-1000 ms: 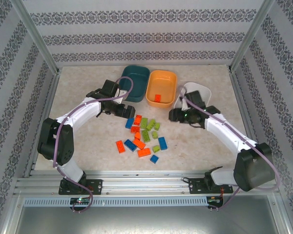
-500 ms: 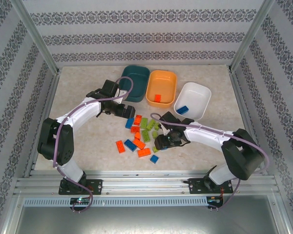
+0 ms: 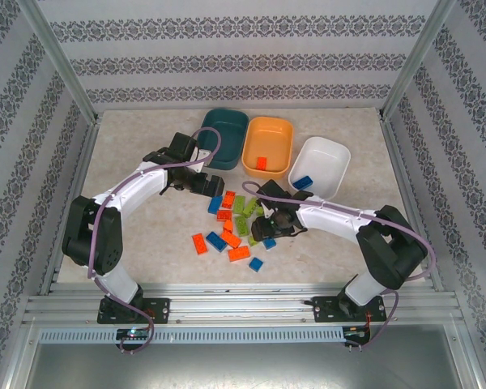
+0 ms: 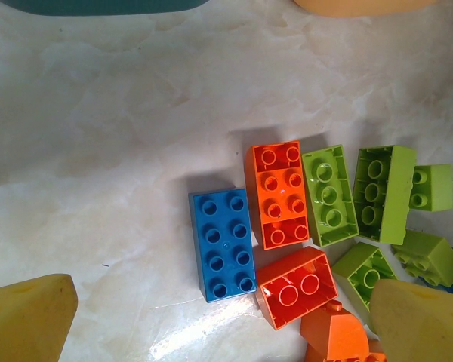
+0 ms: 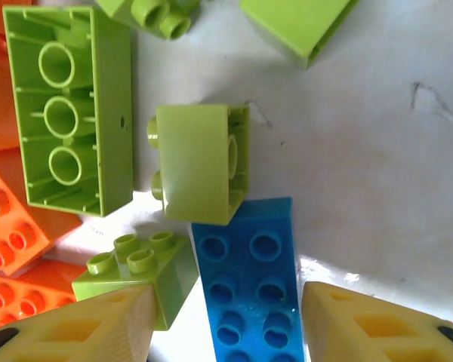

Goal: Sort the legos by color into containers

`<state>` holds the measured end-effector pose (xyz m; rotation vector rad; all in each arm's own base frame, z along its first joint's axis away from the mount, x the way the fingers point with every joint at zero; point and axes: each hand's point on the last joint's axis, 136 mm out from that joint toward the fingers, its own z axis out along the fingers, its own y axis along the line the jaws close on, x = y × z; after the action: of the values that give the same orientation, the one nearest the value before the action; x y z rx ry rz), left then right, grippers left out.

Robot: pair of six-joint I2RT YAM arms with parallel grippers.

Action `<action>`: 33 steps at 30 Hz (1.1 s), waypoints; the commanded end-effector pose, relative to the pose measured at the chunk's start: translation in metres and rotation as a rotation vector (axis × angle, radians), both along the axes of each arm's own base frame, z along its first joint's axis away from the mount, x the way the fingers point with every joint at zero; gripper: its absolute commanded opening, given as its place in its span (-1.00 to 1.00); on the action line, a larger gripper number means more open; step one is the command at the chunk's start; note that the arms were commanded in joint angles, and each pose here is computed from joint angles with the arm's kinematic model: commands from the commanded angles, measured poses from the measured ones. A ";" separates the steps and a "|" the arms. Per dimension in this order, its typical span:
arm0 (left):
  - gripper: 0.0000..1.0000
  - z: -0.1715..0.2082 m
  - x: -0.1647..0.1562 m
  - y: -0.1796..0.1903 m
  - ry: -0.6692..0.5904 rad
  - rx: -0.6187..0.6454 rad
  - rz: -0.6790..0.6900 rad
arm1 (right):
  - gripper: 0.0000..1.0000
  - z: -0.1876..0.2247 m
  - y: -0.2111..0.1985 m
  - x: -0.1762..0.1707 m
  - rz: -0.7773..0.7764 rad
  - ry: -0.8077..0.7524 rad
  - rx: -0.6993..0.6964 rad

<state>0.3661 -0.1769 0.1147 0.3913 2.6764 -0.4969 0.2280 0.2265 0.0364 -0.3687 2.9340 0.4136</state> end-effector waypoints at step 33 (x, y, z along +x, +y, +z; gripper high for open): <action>1.00 -0.001 0.001 -0.001 0.015 -0.004 -0.002 | 0.04 -0.029 -0.040 -0.008 0.022 -0.035 -0.283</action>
<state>0.3658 -0.1774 0.1146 0.3917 2.6772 -0.5011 0.2148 0.1966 0.0120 -0.4273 2.9728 0.1108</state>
